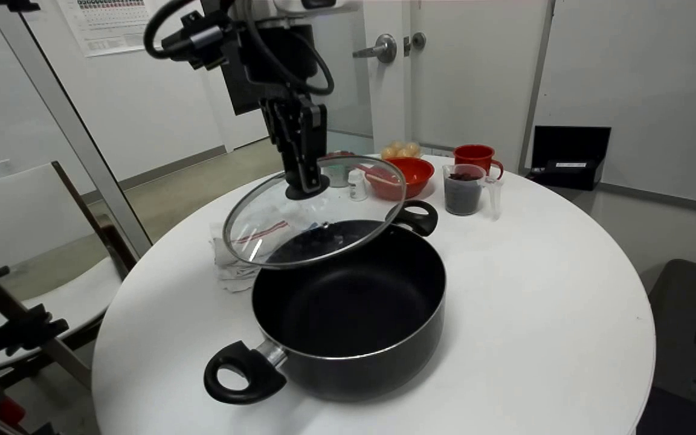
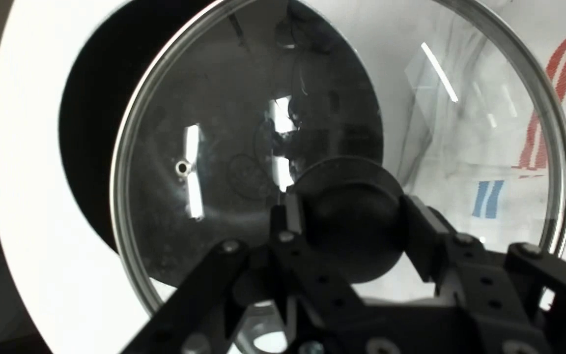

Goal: Take the lid off the pot

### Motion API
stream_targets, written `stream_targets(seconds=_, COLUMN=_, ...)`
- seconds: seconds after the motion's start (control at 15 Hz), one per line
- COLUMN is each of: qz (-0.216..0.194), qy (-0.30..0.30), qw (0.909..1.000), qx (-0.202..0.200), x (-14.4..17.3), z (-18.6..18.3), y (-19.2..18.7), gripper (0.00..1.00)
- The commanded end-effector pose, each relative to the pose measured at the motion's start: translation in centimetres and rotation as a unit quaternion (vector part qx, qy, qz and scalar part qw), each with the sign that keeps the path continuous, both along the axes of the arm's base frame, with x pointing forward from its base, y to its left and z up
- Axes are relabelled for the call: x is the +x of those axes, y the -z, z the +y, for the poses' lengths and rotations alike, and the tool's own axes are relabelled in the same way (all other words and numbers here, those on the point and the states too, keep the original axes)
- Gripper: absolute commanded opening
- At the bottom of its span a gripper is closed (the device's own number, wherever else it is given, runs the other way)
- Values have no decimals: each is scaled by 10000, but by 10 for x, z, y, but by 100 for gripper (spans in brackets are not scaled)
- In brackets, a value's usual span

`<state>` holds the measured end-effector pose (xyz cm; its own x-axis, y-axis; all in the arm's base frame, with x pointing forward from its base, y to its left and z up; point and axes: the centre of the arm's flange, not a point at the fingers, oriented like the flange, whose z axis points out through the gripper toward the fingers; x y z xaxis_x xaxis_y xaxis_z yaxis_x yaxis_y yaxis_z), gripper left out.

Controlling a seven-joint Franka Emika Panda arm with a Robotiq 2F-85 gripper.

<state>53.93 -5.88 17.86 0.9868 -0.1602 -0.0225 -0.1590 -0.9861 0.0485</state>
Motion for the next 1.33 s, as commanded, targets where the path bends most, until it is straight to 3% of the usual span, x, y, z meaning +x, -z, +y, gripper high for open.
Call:
stream_targets(seconds=0.0, qz=-68, qy=-601, qw=9979, qx=-241, x=9, z=46, y=-30, gripper=25)
stream_targets(seconds=0.4, qz=-35, qy=-1747, qw=9831, qx=-544, x=21, z=124, y=-39, gripper=25)
stream_targets(seconds=0.87, qz=-3, qy=-2630, qw=9618, qx=-755, x=33, z=189, y=-32, gripper=25)
stream_targets(seconds=1.27, qz=50, qy=-3085, qw=9496, qx=-553, x=55, z=220, y=-3, gripper=25)
